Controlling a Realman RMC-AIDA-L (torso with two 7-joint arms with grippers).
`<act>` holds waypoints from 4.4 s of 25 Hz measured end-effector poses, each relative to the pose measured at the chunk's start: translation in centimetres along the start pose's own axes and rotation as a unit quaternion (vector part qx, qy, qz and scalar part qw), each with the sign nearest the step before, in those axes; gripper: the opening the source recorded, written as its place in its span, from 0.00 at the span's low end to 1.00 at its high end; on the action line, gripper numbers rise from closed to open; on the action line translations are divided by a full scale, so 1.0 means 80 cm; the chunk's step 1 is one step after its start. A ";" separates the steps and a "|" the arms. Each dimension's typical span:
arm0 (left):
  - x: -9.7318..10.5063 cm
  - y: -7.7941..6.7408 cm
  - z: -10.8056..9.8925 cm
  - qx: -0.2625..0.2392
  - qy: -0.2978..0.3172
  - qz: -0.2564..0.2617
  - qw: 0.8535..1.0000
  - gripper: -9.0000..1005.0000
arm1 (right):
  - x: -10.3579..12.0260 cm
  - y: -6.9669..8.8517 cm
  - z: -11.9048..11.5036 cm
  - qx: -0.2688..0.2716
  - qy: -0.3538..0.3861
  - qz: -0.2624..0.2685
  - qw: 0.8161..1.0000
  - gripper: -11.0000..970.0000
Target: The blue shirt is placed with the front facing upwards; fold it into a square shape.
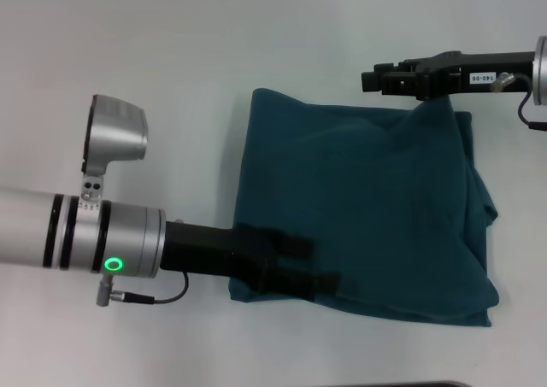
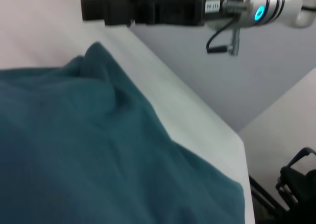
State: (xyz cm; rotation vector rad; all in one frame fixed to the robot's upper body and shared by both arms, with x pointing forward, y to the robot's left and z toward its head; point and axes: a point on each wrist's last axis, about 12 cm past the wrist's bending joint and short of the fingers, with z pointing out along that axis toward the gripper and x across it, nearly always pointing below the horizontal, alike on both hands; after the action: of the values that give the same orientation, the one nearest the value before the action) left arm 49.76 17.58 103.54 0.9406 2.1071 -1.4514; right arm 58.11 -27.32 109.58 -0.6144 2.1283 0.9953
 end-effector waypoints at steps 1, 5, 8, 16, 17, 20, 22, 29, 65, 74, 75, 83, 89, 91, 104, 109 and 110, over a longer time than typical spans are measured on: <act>0.000 0.000 0.000 0.000 0.000 0.000 1.000 0.91 | -0.001 0.000 0.001 0.002 0.000 -0.001 1.000 0.39; 0.003 -0.001 0.003 0.002 0.011 -0.003 1.000 0.91 | -0.001 0.000 0.003 0.002 0.003 -0.003 1.000 0.39; 0.004 -0.001 0.004 0.004 0.015 -0.003 1.000 0.91 | -0.001 0.000 0.004 0.002 0.004 -0.004 1.000 0.39; 0.005 -0.005 0.008 0.016 0.030 0.001 0.999 0.91 | -0.001 0.000 0.004 0.003 0.004 -0.004 1.000 0.39; 0.004 -0.007 0.006 0.022 0.028 0.004 0.999 0.91 | -0.001 0.000 0.004 0.003 0.004 -0.004 1.000 0.39; -0.002 -0.014 0.003 0.047 0.026 0.013 0.998 0.91 | 0.000 0.000 0.003 0.004 0.004 -0.005 1.000 0.39; -0.006 -0.022 0.000 0.073 0.029 0.025 0.997 0.91 | 0.001 -0.001 0.003 0.005 0.004 -0.005 1.000 0.39; -0.013 -0.025 0.002 0.080 0.025 0.033 0.996 0.91 | 0.004 -0.002 0.000 0.008 0.004 -0.004 1.000 0.39; -0.034 -0.011 0.033 0.035 -0.014 0.028 0.999 0.91 | 0.008 -0.002 0.001 0.009 0.003 -0.001 1.000 0.39; -0.024 -0.001 0.046 -0.006 0.014 0.023 1.000 0.91 | 0.006 -0.001 0.002 0.007 0.002 -0.002 1.000 0.39; -0.023 -0.001 0.048 -0.005 0.021 0.025 0.999 0.91 | 0.006 -0.001 0.003 0.007 0.001 -0.002 1.000 0.39; -0.023 -0.008 0.049 0.014 0.027 0.034 0.999 0.91 | 0.004 -0.001 0.004 0.009 0.002 -0.004 1.000 0.39; -0.040 -0.019 0.036 0.049 -0.007 0.053 0.997 0.91 | 0.006 -0.003 0.002 0.014 0.003 -0.004 1.000 0.39; -0.046 -0.017 0.030 0.042 -0.024 0.056 0.997 0.91 | 0.009 -0.003 0.000 0.014 0.005 -0.001 1.000 0.39; -0.090 0.011 0.006 -0.056 -0.105 0.062 0.991 0.91 | 0.037 -0.014 -0.052 0.015 -0.005 0.039 0.999 0.39; -0.105 0.026 0.004 -0.107 -0.110 0.040 0.987 0.91 | 0.042 -0.019 -0.073 0.023 0.001 0.060 0.998 0.39; -0.107 0.028 0.004 -0.114 -0.110 0.036 0.987 0.91 | 0.043 -0.019 -0.081 0.020 0.003 0.069 0.997 0.39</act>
State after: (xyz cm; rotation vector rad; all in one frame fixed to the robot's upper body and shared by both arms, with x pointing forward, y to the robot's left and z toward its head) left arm 57.26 15.29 107.61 0.7257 2.0024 -1.1890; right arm 54.37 -33.84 109.26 -0.4578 2.2147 1.0228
